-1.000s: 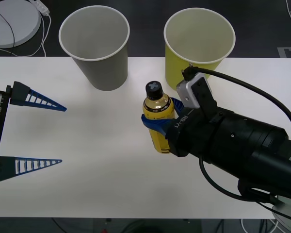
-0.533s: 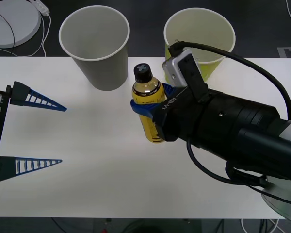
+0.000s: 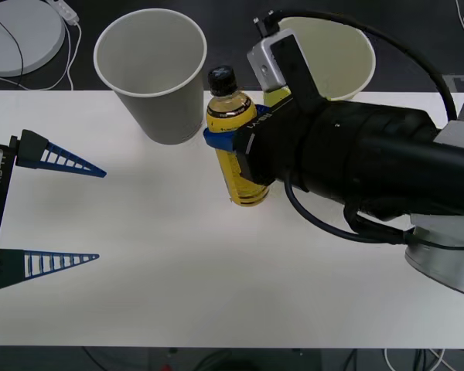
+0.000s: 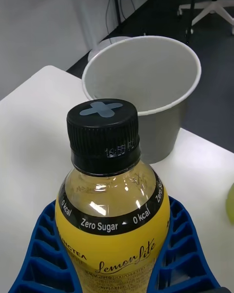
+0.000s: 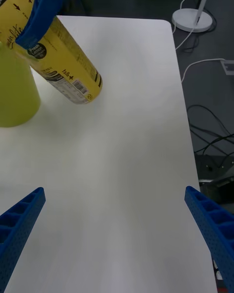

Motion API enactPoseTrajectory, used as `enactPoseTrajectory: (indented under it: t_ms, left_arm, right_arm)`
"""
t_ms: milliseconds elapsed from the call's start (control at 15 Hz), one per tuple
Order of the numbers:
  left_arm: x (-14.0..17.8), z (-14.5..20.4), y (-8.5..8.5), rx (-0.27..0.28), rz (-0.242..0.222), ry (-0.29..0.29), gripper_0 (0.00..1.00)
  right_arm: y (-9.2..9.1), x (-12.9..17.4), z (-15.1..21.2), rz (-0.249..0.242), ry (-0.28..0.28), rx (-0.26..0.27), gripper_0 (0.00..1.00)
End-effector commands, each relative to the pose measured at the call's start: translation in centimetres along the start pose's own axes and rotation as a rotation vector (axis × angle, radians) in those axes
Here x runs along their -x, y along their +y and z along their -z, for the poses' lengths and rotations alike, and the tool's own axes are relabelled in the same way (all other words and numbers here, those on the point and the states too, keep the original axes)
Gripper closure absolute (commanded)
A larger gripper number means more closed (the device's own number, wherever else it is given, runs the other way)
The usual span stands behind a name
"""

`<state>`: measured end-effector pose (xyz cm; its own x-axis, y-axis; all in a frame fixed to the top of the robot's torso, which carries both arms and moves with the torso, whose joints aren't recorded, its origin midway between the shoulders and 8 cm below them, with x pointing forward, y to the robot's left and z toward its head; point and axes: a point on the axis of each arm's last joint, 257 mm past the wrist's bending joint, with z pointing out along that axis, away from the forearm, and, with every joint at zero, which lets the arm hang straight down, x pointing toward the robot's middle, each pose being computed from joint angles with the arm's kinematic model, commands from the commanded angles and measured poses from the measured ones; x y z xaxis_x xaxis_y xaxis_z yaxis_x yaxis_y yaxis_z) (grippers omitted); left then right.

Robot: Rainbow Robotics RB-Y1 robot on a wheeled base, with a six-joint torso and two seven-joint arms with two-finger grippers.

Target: Put the can into the green bin and the plastic bottle into the gray bin

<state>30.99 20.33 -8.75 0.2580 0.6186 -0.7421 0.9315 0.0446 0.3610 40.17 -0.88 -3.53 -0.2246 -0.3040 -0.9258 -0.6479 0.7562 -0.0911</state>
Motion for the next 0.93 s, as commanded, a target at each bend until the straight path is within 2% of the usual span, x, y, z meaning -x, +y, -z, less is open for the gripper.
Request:
enactPoseTrajectory:
  t_ms: [67,933]
  left_arm:
    - [0.0,0.0,0.0,0.000,0.000,0.000,0.00]
    - [0.0,0.0,0.0,0.000,0.000,0.000,0.00]
  right_arm:
    - [-0.6,1.1,-0.8,-0.016,0.030,-0.019,1.00]
    - [-2.0,7.7,-3.7,-0.102,0.135,-0.063,1.00]
